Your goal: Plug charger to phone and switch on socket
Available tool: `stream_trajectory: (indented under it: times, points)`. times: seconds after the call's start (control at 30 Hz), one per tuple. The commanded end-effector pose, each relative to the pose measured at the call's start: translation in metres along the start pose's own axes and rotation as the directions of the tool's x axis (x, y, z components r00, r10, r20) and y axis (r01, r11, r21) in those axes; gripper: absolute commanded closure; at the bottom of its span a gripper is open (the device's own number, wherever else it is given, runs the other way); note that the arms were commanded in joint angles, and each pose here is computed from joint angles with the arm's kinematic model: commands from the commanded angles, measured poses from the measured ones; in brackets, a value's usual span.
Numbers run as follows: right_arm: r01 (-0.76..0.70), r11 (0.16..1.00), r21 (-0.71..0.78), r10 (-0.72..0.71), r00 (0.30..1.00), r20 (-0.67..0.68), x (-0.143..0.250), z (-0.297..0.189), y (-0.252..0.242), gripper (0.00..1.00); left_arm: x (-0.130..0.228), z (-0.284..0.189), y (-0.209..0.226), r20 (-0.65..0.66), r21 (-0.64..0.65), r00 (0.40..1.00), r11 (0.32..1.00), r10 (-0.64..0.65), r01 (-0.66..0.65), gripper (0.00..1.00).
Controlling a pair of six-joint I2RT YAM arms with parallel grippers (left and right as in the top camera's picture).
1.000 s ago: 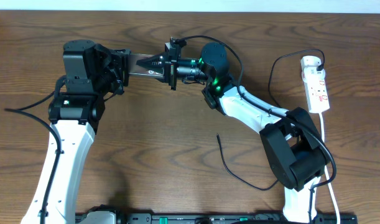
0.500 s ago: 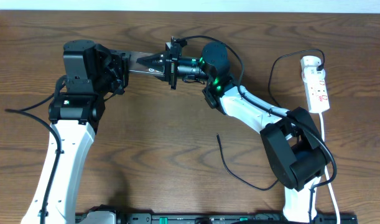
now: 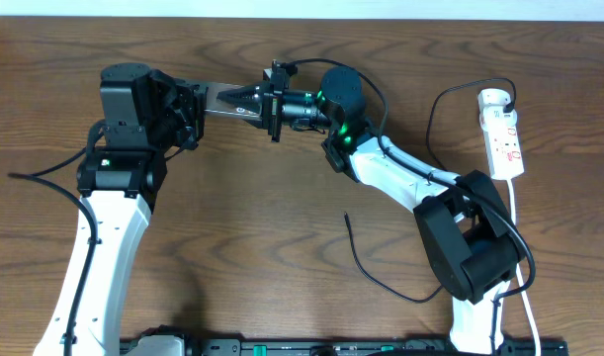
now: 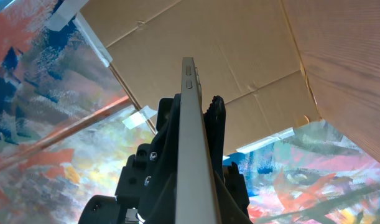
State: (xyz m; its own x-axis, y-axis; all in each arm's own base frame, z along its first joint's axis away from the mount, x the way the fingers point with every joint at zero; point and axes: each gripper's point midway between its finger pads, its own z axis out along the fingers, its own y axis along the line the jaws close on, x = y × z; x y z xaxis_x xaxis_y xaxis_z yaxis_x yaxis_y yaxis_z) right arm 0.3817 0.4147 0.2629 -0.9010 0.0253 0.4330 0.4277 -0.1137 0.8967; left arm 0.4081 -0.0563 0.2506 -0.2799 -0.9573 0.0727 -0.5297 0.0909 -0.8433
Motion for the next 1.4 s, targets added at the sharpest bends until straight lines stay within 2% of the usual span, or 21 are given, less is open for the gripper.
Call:
stream_trajectory:
  times: [0.0, 0.37, 0.63, 0.77, 0.9, 1.07, 1.2, 1.37]
  points:
    - [0.117, 0.993, 0.007, -0.116, 0.991, -0.062, 0.0161, 0.0027, 0.0046, 0.99, -0.0016, -0.0001, -0.0025, 0.004, 0.004, 1.0, 1.0, -0.002, 0.002, 0.93]
    - [0.117, 0.993, 0.009, -0.116, 0.991, -0.065, 0.0166, 0.0025, 0.0043, 0.98, -0.0016, -0.0001, -0.0025, 0.004, 0.004, 1.0, 1.0, -0.002, 0.002, 0.93]
    - [0.117, 0.993, 0.01, -0.116, 0.991, -0.068, 0.0171, 0.0025, 0.0039, 0.84, -0.0016, -0.0001, -0.0024, 0.004, 0.003, 1.0, 1.0, -0.001, 0.001, 0.93]
    - [0.117, 0.993, 0.012, -0.116, 0.991, -0.071, 0.0176, 0.0024, 0.0037, 0.82, -0.0016, -0.0001, -0.0024, 0.004, 0.003, 1.0, 1.0, -0.001, 0.001, 0.93]
    - [0.117, 0.993, 0.012, -0.116, 0.991, -0.071, 0.0176, 0.0024, 0.0037, 0.69, -0.0016, -0.0001, -0.0015, 0.004, 0.0, 1.0, 1.0, 0.002, -0.002, 0.93]
    - [0.117, 0.993, 0.012, -0.116, 0.991, -0.071, 0.0176, 0.0024, 0.0037, 0.66, -0.0015, -0.0001, -0.0007, 0.004, -0.004, 1.0, 1.0, 0.001, -0.001, 0.92]
    - [0.117, 0.993, 0.012, -0.116, 0.991, -0.07, 0.0173, 0.0022, 0.0038, 0.54, -0.0016, -0.0001, -0.0006, 0.004, -0.004, 1.0, 1.0, 0.001, -0.001, 0.93]
    - [0.118, 0.993, 0.01, -0.117, 0.991, -0.067, 0.0159, 0.0009, 0.0047, 0.26, -0.0015, -0.0001, -0.0001, 0.004, -0.006, 1.0, 1.0, 0.004, -0.004, 0.93]
